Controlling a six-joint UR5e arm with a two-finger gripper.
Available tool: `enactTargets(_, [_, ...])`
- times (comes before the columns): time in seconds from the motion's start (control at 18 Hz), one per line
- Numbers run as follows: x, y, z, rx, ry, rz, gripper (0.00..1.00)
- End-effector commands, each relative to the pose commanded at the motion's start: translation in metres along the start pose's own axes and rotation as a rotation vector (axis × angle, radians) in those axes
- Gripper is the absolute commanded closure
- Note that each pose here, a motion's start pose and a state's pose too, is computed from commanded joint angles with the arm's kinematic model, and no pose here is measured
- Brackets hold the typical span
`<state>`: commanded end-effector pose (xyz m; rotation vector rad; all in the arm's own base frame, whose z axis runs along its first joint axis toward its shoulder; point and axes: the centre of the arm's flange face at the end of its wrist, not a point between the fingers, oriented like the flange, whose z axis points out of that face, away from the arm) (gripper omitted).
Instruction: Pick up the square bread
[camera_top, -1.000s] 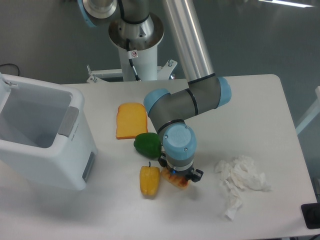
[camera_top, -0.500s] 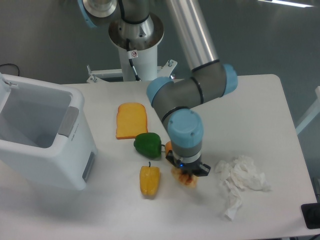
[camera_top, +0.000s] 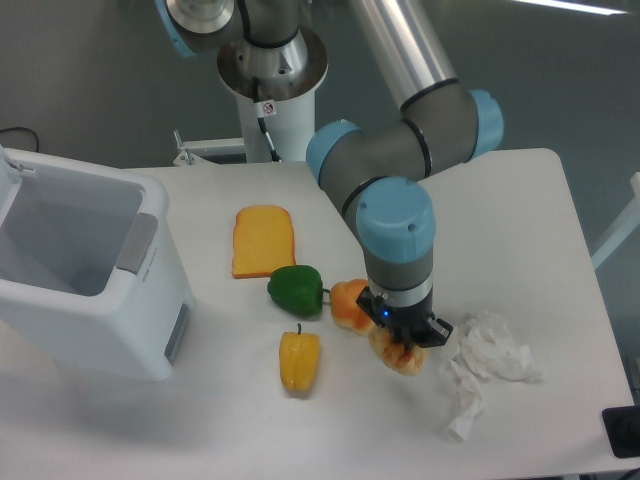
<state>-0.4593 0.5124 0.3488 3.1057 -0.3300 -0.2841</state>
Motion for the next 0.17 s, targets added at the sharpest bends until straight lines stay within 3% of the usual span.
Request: enactTargets(0.17, [-0.0013,0.0051,-0.0023,-0.002,0.008,-0.005,1.0])
